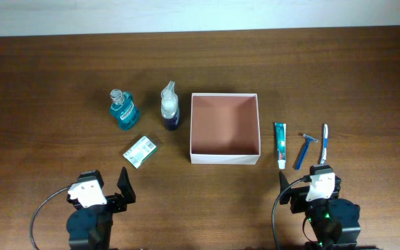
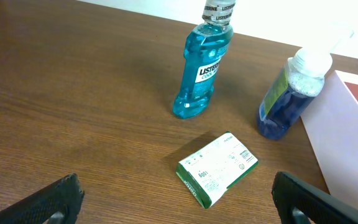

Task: Pack container
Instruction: 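Reach the left gripper to the blue Listerine bottle and grasp it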

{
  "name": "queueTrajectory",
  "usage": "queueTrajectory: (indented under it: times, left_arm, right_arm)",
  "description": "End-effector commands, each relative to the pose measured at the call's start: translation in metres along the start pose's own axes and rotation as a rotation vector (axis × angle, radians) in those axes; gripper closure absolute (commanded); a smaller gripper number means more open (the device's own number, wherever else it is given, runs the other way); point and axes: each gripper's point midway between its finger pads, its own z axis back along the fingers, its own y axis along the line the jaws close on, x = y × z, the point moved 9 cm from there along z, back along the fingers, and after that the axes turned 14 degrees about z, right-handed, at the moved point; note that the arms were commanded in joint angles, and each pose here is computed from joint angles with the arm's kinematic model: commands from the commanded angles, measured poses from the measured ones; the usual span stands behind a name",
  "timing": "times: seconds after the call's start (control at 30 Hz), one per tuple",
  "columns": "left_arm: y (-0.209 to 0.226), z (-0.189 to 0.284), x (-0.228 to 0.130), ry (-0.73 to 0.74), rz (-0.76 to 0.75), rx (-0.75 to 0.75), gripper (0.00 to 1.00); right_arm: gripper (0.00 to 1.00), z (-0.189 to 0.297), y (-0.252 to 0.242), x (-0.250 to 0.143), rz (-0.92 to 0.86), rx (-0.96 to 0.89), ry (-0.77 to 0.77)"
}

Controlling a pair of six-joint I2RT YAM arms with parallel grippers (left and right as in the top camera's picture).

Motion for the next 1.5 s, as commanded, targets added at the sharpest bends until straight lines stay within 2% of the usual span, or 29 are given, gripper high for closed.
queueTrajectory:
  times: [0.0, 1.2, 1.3, 1.37, 1.47]
  left_arm:
    - [0.000, -0.001, -0.001, -0.004, -0.009, -0.011, 0.01]
    - [0.000, -0.001, -0.001, -0.001, -0.009, -0.011, 0.00]
    - [-0.004, -0.001, -0.002, 0.011, 0.001, -0.055, 0.01]
    - [-0.011, 0.000, -0.005, 0.057, 0.077, -0.141, 0.01]
    - [-0.023, 0.008, 0.002, 0.081, 0.084, -0.246, 0.00]
  right_arm:
    - [0.01, 0.000, -0.001, -0.001, -0.007, -0.006, -0.003]
    - [0.01, 0.000, -0.001, -0.001, -0.007, -0.006, -0.003]
    - [0.01, 0.000, -0.001, -0.001, -0.007, -0.006, -0.003]
    - [0.01, 0.000, -0.001, -0.001, -0.007, -0.006, -0.003]
    - [0.01, 0.000, -0.001, -0.001, -0.007, -0.006, -0.003]
